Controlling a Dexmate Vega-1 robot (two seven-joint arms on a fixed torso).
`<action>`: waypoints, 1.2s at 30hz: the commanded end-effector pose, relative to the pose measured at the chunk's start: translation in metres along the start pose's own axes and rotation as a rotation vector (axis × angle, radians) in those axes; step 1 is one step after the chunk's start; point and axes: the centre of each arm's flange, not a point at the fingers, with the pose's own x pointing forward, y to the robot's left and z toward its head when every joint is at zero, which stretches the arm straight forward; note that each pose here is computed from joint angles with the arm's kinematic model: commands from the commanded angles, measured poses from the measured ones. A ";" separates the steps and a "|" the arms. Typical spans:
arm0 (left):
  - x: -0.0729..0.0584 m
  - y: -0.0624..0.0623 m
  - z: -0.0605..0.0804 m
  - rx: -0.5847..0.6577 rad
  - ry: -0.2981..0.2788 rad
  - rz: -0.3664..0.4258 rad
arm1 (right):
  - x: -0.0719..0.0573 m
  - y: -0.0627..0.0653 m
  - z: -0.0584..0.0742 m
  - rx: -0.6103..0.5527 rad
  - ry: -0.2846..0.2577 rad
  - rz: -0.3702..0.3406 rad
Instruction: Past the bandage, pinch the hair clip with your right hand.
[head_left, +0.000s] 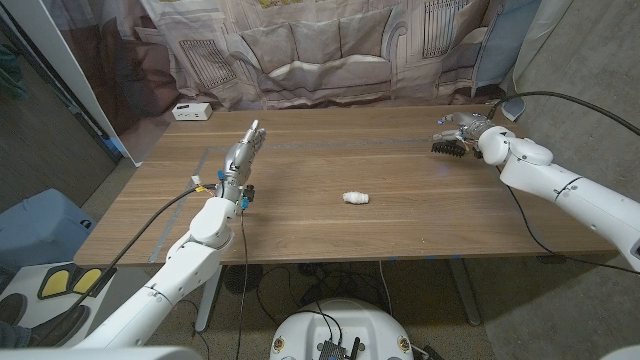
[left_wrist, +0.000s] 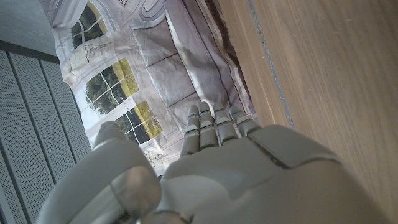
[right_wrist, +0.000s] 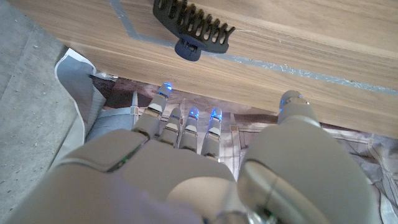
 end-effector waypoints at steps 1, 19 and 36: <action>0.002 0.001 0.006 -0.010 -0.018 -0.024 | -0.030 -0.001 0.011 0.120 -0.069 -0.066; 0.010 -0.007 0.006 -0.001 -0.018 -0.040 | -0.048 0.005 0.013 0.289 -0.161 -0.140; 0.017 -0.007 0.007 -0.001 -0.022 -0.048 | -0.063 0.003 0.011 0.414 -0.194 -0.162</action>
